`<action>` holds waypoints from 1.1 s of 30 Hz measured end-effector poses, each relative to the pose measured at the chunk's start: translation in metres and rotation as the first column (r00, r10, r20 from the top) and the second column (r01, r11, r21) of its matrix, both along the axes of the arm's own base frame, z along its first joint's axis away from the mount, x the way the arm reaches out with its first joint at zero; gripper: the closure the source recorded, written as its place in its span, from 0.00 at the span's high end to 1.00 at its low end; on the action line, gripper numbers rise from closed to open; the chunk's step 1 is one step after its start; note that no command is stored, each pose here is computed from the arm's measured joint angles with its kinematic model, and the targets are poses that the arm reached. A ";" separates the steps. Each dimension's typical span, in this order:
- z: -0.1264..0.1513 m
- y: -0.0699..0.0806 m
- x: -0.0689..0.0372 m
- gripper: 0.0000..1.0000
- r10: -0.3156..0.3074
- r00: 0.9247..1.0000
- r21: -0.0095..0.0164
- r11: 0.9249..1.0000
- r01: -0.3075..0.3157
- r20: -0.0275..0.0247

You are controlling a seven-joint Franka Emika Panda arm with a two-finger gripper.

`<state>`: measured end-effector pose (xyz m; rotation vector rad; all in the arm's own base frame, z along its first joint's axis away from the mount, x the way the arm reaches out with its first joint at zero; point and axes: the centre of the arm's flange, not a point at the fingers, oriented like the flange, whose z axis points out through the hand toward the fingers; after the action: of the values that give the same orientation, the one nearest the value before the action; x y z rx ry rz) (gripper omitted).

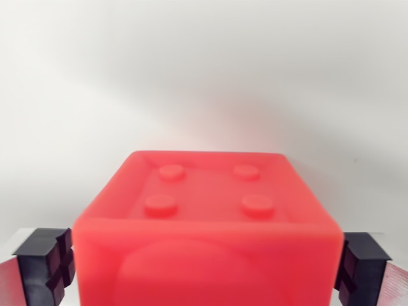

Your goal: Destack cube

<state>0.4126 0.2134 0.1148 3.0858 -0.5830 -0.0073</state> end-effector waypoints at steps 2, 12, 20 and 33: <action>0.000 0.000 0.000 1.00 0.000 1.000 0.000 1.000 0.000 0.000; 0.012 0.000 0.001 1.00 0.000 1.000 0.001 1.000 0.000 0.004; 0.031 0.000 0.001 1.00 0.000 1.000 0.001 1.000 0.000 0.004; 0.075 0.000 0.001 1.00 0.001 1.000 0.000 1.000 -0.001 0.006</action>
<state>0.4136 0.2138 0.1902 3.0874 -0.5822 0.0024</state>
